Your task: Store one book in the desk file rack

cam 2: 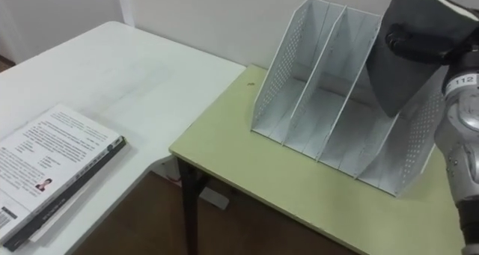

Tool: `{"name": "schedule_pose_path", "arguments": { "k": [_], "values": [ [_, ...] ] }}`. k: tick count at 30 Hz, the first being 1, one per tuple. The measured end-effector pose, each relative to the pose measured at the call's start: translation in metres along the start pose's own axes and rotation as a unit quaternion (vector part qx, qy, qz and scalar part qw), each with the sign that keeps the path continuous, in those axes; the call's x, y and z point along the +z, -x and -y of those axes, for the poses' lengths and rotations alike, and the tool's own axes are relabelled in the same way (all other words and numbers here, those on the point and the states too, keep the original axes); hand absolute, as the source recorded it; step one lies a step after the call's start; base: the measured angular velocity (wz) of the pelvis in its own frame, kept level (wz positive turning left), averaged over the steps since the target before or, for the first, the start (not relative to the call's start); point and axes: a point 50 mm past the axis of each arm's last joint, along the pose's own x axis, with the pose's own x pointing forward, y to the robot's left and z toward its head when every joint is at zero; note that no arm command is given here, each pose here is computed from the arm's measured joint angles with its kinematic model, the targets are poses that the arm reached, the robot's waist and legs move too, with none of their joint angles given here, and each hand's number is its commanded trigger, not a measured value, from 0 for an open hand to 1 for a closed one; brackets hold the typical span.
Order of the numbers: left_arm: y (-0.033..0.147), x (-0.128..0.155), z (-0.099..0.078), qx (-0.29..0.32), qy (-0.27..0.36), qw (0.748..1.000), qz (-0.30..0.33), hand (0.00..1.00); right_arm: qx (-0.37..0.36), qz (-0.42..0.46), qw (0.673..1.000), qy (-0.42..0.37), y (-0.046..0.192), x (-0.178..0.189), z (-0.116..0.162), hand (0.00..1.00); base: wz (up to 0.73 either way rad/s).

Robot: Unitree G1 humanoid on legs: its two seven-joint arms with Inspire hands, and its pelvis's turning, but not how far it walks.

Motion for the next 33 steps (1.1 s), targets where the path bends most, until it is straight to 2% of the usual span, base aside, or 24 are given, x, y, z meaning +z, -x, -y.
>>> {"name": "schedule_pose_path", "arguments": {
  "k": [9, 17, 18, 19, 20, 33],
  "values": [
    [0.0, 0.001, 0.001, -0.002, 0.01, 1.0, 0.005, 0.0, 0.001, -0.031, 0.999, 0.015, 0.006, -0.022, 0.006, 1.0, 0.0],
    [0.0, 0.001, -0.001, 0.001, 0.014, 1.0, 0.008, 0.0, 0.0, -0.022, 1.0, 0.016, 0.008, -0.023, 0.008, 1.0, 0.0],
    [0.0, 0.001, -0.001, 0.001, 0.014, 1.0, 0.008, 0.0, 0.0, -0.02, 1.0, 0.016, 0.008, -0.023, 0.008, 0.89, 0.0],
    [0.0, 0.001, -0.001, 0.001, 0.014, 1.0, 0.008, 0.0, -0.001, -0.019, 1.0, 0.016, 0.009, -0.023, 0.009, 0.42, 0.0],
    [0.0, 0.001, 0.0, 0.001, 0.014, 1.0, 0.008, 0.0, -0.001, -0.016, 1.0, 0.016, 0.009, -0.023, 0.009, 0.0, 0.0],
    [0.0, 0.0, -0.001, 0.001, 0.017, 1.0, 0.007, 0.0, -0.033, -0.025, 0.997, 0.06, 0.014, -0.038, 0.015, 0.0, 0.0]
  ]
}}
